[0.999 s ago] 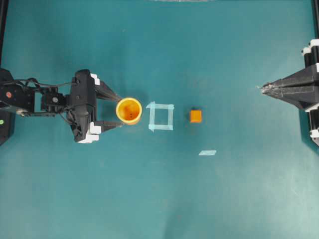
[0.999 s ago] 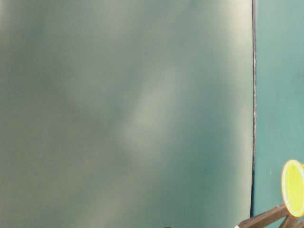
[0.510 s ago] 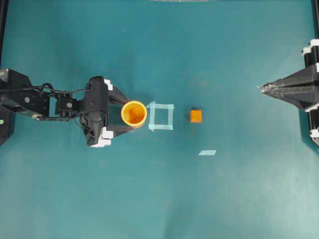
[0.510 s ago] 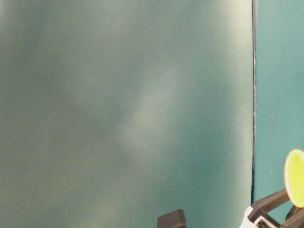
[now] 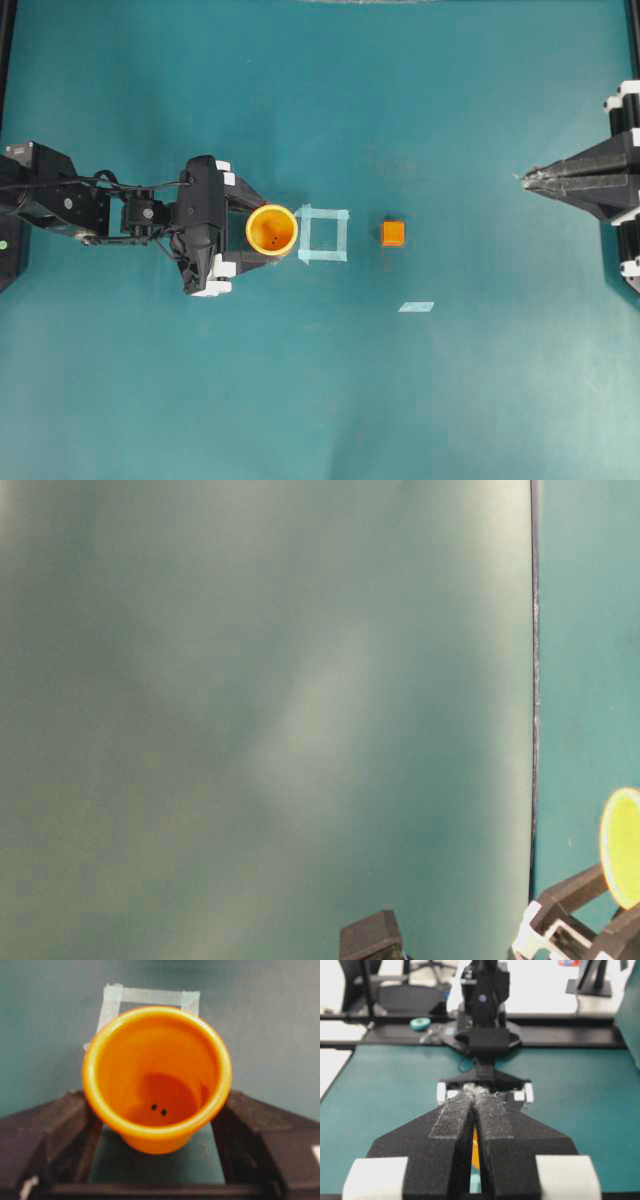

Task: Move the cup backward with left arm.
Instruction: 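Close the left gripper on the orange cup's side, then slide the held orange cup backward toward the table's far edge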

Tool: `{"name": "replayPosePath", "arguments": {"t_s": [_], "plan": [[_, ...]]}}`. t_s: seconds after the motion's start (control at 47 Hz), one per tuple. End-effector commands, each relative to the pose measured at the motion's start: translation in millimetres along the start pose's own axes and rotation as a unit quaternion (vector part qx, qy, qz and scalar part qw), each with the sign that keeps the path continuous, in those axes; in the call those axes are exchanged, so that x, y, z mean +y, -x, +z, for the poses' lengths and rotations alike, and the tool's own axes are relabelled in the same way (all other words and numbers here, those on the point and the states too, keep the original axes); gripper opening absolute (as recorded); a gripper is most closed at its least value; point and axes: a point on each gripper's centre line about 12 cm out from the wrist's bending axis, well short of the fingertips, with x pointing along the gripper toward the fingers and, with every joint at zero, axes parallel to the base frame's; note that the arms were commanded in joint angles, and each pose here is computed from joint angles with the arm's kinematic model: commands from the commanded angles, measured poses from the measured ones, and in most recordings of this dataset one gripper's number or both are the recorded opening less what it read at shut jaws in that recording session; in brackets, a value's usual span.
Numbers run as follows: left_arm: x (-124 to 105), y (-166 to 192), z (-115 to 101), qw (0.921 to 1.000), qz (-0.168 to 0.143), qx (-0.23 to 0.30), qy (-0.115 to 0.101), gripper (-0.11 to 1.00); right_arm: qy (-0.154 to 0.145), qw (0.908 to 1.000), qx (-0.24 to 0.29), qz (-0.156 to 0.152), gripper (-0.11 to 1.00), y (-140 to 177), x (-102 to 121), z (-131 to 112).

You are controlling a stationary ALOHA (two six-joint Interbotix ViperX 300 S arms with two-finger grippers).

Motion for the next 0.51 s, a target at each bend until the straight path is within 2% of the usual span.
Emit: {"name": "replayPosePath", "arguments": {"t_s": [0.0, 0.17, 0.34, 0.489], "plan": [[-1.1, -0.6, 8.4, 0.9999, -0.002, -0.016, -0.004, 0.65, -0.001, 0.9999, -0.015, 0.001, 0.00, -3.1, 0.4, 12.5], [-1.2, -0.1, 9.5, 0.9997, -0.001, -0.021, -0.009, 0.64, -0.002, 0.9999, -0.015, 0.001, 0.00, -3.1, 0.4, 12.5], [2.0, 1.0, 14.8, 0.9991, 0.003, -0.041, -0.007, 0.64, -0.002, 0.9999, -0.016, 0.001, 0.00, -3.2, 0.4, 13.2], [6.2, 2.7, 12.8, 0.9992, 0.008, -0.038, -0.004, 0.64, -0.002, 0.9999, -0.015, 0.001, 0.00, -3.6, 0.4, 13.3]]}}
